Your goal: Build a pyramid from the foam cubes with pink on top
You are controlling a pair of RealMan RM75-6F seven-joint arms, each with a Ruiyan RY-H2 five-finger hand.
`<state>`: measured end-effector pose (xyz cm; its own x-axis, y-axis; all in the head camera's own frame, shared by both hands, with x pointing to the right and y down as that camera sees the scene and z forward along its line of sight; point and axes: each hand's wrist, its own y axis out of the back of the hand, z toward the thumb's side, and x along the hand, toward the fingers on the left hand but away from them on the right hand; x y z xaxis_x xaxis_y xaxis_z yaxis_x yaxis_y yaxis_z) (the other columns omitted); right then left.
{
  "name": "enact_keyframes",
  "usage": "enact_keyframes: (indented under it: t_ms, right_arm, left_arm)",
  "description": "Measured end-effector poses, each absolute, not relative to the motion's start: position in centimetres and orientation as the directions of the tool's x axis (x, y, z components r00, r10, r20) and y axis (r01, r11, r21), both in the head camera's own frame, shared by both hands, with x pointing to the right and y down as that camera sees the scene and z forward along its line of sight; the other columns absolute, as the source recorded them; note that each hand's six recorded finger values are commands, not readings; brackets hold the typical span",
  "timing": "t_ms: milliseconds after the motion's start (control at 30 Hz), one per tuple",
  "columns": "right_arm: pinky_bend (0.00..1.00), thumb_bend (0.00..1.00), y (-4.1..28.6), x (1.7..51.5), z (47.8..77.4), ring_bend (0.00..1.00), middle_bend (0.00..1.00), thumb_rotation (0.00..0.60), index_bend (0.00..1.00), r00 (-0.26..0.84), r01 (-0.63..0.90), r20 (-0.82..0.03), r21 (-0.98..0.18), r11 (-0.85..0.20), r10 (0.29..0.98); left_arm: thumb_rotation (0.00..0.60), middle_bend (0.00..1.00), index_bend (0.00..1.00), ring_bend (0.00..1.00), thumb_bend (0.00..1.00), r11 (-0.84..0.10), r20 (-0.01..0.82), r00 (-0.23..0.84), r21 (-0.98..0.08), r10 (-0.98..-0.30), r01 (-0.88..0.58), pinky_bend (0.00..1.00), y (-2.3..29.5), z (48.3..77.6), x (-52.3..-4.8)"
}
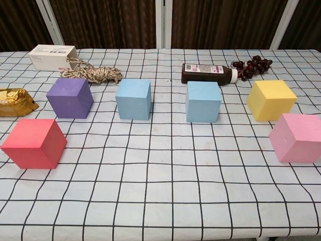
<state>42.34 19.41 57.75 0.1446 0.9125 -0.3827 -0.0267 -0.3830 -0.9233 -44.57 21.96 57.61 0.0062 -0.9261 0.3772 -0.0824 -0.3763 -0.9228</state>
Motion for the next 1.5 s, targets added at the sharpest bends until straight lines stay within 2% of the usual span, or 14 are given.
enact_keyframes:
  t_ms: [367, 567, 800, 1100, 1500]
  right_arm:
    - [0.01, 0.2, 16.6, 39.0, 58.6, 0.0, 0.06, 0.6, 0.0, 0.229, -0.014, -0.41, -0.908, -0.418, 0.883]
    - [0.01, 0.18, 13.5, 34.4, 59.3, 0.0, 0.06, 0.6, 0.0, 0.329, -0.063, -0.424, -0.901, -0.428, 0.844]
    - [0.01, 0.18, 10.6, 28.4, 61.4, 0.0, 0.06, 0.6, 0.0, 0.412, -0.097, -0.485, -0.865, -0.492, 0.771]
    - [0.01, 0.18, 9.1, 22.3, 64.3, 0.0, 0.05, 0.6, 0.0, 0.452, -0.125, -0.552, -0.817, -0.562, 0.701]
    - [0.01, 0.18, 8.6, 18.4, 67.7, 0.0, 0.06, 0.6, 0.0, 0.433, -0.173, -0.627, -0.762, -0.623, 0.647]
  left_arm:
    - [0.6, 0.13, 0.13, 0.11, 0.0, -0.386, 0.388, -0.001, -0.919, -0.922, -0.072, 0.19, 22.0, 57.5, -44.9]
    - [0.6, 0.13, 0.13, 0.11, 0.0, -0.393, 0.395, -0.003, -0.916, -0.919, -0.076, 0.19, 22.2, 57.8, -45.0]
    - [0.6, 0.13, 0.13, 0.11, 0.0, -0.397, 0.398, -0.004, -0.915, -0.917, -0.076, 0.19, 22.2, 57.9, -45.3]
    - [0.6, 0.13, 0.13, 0.11, 0.0, -0.401, 0.403, -0.008, -0.912, -0.915, -0.082, 0.19, 22.3, 58.1, -45.6]
    - [0.6, 0.13, 0.13, 0.11, 0.0, -0.402, 0.405, -0.018, -0.911, -0.914, -0.09, 0.19, 22.5, 58.2, -46.2]
